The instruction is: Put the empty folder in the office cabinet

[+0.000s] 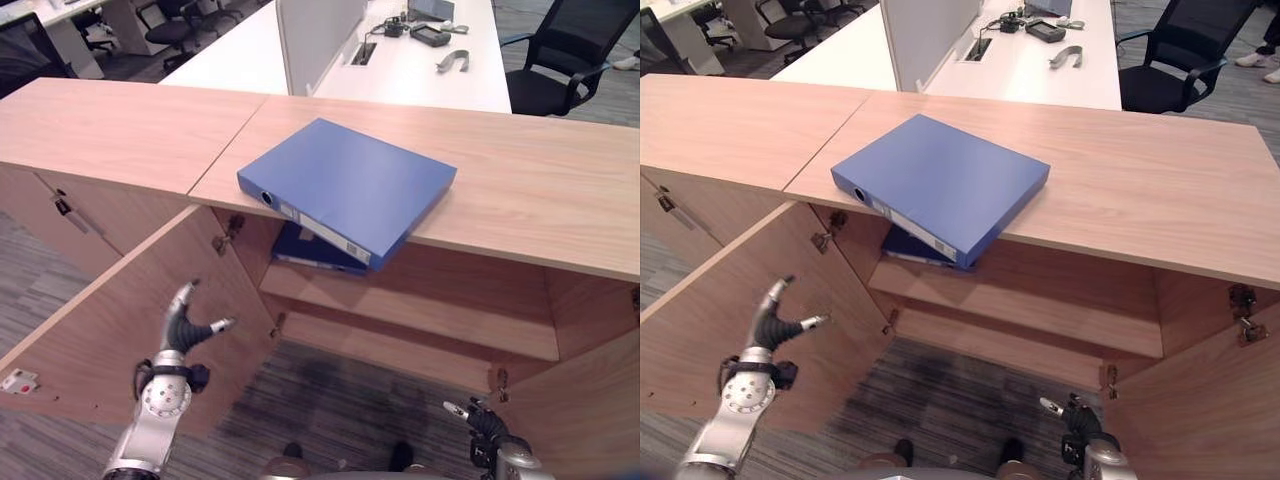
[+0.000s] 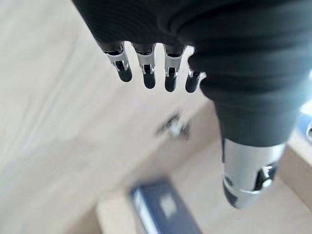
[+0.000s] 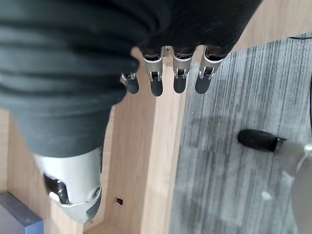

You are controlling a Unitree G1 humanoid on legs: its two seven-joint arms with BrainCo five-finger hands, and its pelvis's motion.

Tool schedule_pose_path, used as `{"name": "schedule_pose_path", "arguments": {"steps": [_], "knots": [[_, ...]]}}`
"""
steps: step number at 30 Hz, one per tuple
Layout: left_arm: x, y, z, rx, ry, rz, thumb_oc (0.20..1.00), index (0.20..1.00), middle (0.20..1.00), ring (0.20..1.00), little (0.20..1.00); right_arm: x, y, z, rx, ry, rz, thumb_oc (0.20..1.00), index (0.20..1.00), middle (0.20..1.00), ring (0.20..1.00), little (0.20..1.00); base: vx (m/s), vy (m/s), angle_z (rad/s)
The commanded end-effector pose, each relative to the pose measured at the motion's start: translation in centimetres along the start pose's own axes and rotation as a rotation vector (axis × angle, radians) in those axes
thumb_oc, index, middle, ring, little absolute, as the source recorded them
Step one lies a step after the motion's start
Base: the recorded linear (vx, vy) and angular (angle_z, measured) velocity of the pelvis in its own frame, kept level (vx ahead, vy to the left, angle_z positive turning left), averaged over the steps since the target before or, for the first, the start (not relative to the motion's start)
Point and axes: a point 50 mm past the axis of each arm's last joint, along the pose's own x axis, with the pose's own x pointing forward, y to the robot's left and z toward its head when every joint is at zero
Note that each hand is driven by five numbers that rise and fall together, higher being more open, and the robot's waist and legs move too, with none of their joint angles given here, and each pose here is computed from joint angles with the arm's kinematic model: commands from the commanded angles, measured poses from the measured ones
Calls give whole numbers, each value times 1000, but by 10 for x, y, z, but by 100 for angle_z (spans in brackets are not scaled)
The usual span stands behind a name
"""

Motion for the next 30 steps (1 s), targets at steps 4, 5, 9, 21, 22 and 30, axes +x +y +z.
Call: {"name": "schedule_pose_path", "arguments": {"steps": [4,5,9,21,22,30], "knots": [[20,49,55,261,-349,213,1000,1000,1000,1000,1000,5,19,14,7,-61,41,1000,1000,1000,1000,1000,0,0,0],[23,59,66,340,-417,245,1000,1000,1000,1000,1000,5,21,14,-4,-60,52,1000,1000,1000,1000,1000,0,0,0],[26,75,91,476,-547,298,1000,1000,1000,1000,1000,5,24,12,-30,-52,72,1000,1000,1000,1000,1000,17,-3,0],[25,100,152,702,-856,333,1000,1000,1000,1000,1000,3,19,1,-56,-9,75,1000,1000,1000,1000,1000,5,-1,-1],[25,99,156,722,-876,320,1000,1000,1000,1000,1000,3,18,0,-50,-5,70,1000,1000,1000,1000,1000,0,0,0],[32,92,167,784,-934,253,1000,1000,1000,1000,1000,3,14,-2,-38,6,54,1000,1000,1000,1000,1000,-2,5,-5]]}}
